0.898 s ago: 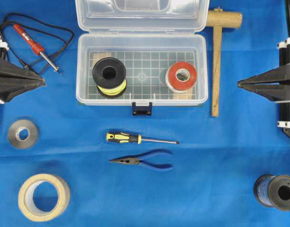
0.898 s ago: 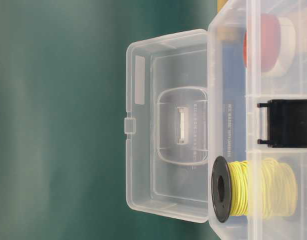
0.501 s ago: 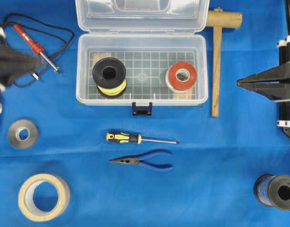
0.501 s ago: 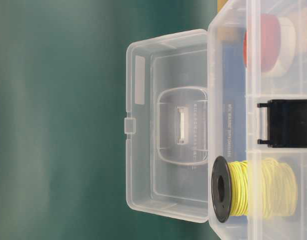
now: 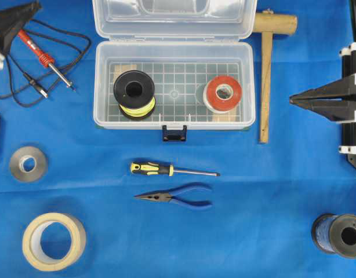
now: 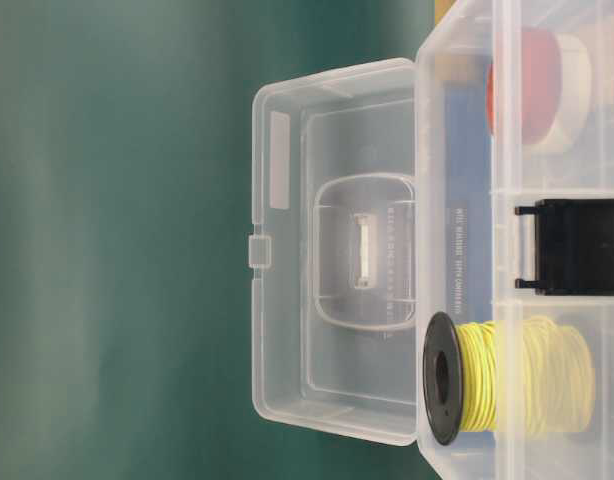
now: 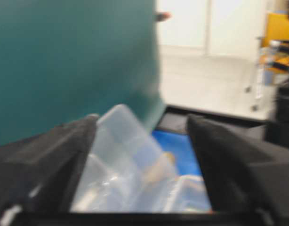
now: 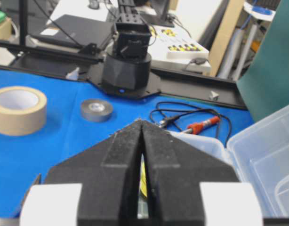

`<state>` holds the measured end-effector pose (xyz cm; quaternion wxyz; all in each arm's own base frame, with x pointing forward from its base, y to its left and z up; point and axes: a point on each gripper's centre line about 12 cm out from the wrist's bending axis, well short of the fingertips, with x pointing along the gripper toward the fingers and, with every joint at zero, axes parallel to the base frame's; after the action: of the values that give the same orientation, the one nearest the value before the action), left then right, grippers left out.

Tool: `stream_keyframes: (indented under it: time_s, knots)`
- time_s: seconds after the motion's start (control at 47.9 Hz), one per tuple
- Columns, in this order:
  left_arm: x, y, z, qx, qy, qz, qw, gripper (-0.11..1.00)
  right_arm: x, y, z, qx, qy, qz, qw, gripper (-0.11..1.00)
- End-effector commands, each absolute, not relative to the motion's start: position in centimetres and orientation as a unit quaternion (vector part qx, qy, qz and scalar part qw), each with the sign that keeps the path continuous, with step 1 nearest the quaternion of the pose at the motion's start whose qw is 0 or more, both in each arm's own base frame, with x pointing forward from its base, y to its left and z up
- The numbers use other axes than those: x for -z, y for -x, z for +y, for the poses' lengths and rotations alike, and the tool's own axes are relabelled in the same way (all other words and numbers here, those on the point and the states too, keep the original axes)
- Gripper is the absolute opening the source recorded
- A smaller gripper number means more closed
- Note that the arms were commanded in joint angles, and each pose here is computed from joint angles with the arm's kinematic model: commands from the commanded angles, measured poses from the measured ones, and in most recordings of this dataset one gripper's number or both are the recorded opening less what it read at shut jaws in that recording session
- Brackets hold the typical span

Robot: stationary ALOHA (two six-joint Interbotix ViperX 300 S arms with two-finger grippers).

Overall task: Close the tool box with the left arm.
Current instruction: 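Raise the left gripper up and over toward the open box lid, then lower the left gripper behind the raised clear lid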

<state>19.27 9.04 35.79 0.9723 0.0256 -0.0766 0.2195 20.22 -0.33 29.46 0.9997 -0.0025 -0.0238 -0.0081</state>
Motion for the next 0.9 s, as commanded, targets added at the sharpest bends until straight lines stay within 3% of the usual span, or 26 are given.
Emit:
stream_keyframes:
  time_s: [0.0, 0.334, 0.627, 0.877]
  knots:
    - [-37.0, -20.6, 10.3, -0.232, -0.026, -0.062, 0.97, 0.82, -30.3, -20.5, -0.4, 0.011, 0.003, -0.033, 0.999, 0.0]
    - [-36.8, -27.3, 17.5, -0.281, -0.031, 0.03, 0.959, 0.85, -29.9, -20.5, -0.7, 0.016, 0.003, -0.014, 1.0, 0.0]
    - [-34.3, -32.4, 24.9, -0.304, -0.002, 0.185, 0.935, 0.87, -29.6, -20.5, -0.7, 0.017, 0.005, -0.001, 1.0, 0.0]
    - [-30.3, -35.4, 27.8, -0.28, 0.015, 0.303, 0.911, 0.88, -29.2, -20.6, -0.8, 0.019, 0.004, 0.01, 1.0, 0.0]
